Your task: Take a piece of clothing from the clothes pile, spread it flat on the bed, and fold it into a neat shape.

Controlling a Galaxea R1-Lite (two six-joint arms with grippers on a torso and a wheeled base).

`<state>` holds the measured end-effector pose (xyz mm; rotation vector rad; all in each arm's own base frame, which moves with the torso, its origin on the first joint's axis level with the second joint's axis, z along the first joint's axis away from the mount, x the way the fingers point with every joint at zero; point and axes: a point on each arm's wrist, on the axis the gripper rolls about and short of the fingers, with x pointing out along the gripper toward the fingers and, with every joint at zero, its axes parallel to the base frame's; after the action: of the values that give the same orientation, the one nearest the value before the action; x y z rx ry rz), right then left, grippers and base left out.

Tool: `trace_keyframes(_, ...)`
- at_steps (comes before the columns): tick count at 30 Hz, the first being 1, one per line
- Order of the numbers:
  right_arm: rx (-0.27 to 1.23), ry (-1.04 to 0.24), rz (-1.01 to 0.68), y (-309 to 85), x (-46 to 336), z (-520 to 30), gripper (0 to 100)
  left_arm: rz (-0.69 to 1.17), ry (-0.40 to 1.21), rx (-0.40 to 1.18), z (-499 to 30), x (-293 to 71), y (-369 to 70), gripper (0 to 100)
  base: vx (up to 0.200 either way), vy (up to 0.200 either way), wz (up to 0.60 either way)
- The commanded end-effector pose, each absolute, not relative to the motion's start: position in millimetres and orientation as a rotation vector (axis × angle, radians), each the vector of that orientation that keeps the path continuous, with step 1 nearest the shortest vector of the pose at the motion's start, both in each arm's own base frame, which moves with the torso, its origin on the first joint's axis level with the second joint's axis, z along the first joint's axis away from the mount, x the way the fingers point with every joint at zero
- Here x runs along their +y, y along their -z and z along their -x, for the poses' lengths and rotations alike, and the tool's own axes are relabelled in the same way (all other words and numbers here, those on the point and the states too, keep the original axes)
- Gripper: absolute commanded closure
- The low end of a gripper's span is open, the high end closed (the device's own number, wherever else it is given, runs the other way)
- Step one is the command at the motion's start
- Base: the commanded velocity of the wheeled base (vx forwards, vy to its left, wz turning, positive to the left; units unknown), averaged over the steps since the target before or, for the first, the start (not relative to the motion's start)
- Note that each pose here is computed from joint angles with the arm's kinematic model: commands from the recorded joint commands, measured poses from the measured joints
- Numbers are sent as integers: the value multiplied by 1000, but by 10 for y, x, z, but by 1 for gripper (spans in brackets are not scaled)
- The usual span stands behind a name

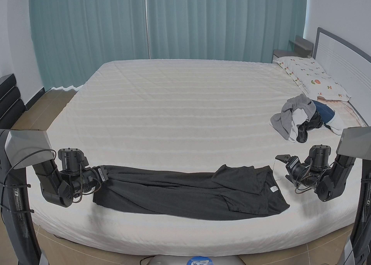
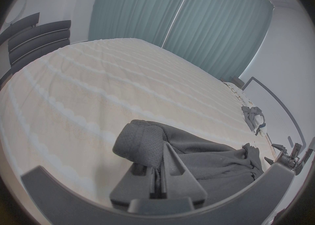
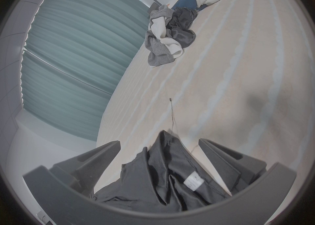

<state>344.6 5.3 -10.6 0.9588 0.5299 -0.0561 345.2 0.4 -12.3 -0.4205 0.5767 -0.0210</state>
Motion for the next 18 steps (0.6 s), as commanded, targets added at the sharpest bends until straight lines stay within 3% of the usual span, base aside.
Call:
trace_keyframes(1, 531, 55, -959, 106, 57, -3446, 0, 421, 24, 575, -3450, 4, 122, 100, -200, 0, 0)
trace_keyframes(16, 534, 53, -958, 112, 67, -3445, 0, 547, 36, 535, -3571, -220, 24, 100, 0, 0, 0)
trace_keyframes(18, 534, 53, -958, 112, 67, -3445, 0, 546, 40, 541, -3555, -241, 28, 100, 0, -200, 0)
